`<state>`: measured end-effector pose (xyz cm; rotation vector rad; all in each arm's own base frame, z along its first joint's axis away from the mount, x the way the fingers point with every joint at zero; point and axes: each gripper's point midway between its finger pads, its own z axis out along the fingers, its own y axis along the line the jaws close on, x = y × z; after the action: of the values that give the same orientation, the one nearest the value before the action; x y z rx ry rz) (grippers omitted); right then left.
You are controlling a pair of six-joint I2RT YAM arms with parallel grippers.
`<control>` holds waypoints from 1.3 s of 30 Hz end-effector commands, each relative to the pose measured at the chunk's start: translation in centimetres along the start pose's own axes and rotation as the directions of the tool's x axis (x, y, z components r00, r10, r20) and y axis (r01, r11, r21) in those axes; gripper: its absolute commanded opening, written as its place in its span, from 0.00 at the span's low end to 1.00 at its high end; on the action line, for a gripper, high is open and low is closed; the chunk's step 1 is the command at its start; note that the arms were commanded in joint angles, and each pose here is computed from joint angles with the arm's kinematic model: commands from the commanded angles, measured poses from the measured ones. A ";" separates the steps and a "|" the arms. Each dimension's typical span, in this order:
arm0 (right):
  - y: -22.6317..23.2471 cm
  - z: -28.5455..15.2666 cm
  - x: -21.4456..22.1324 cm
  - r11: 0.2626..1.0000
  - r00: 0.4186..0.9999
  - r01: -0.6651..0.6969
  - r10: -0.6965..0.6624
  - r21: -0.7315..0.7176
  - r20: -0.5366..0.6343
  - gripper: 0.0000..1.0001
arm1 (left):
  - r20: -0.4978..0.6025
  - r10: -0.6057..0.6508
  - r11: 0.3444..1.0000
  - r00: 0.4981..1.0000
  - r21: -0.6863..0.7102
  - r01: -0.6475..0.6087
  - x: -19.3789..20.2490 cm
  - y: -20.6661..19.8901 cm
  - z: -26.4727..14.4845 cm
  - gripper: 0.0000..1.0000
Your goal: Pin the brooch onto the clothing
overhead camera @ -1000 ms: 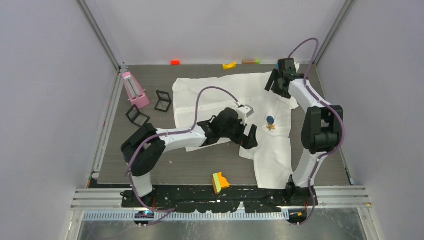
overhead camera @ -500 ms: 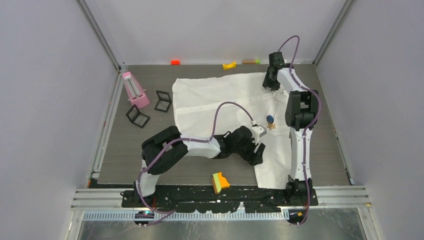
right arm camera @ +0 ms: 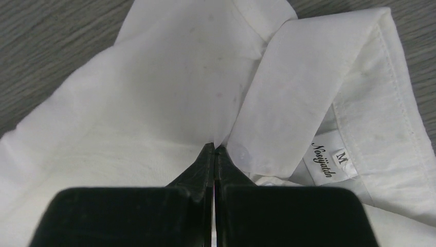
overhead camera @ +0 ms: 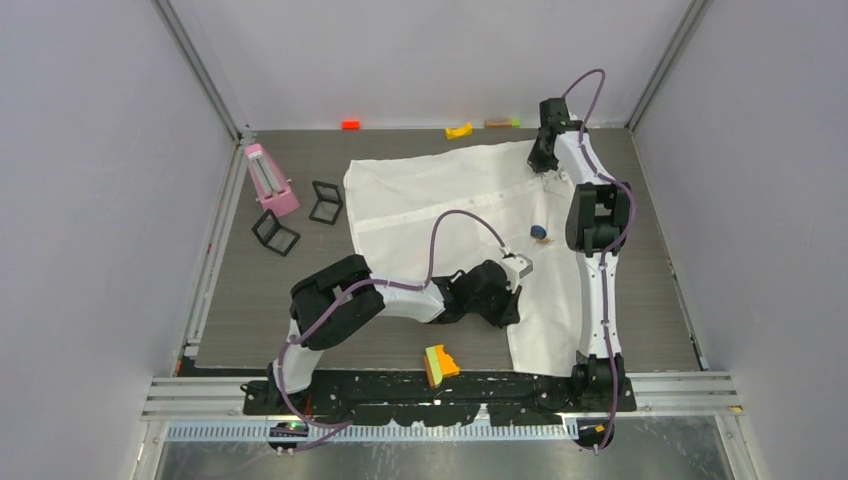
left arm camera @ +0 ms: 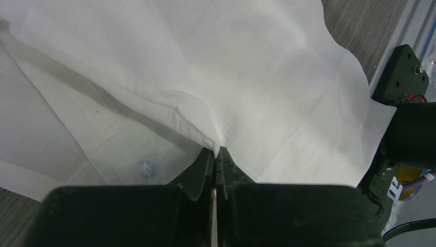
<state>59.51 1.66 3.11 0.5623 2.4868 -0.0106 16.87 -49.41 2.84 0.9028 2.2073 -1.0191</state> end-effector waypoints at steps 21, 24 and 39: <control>6.3 -7.3 -6.8 0.922 0.992 -0.029 0.074 -0.385 0.103 0.64 | -0.095 0.006 0.995 0.995 -0.095 -0.015 -2.0 -1.7 -5.2 0.65; 5.3 -12.0 -8.2 0.919 0.988 0.020 0.043 -0.394 0.149 0.76 | -0.039 -0.007 0.993 0.999 -0.122 0.002 -5.1 -0.6 -7.7 0.80; -9.4 -12.9 6.0 0.943 0.967 -0.234 0.202 -0.235 -0.152 0.75 | 0.068 -0.257 0.883 0.964 -0.389 0.263 -3.7 14.1 -17.0 0.91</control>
<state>47.73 -2.13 13.53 0.6522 2.4163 0.3372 26.89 -33.29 10.52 0.4882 2.3881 -0.6989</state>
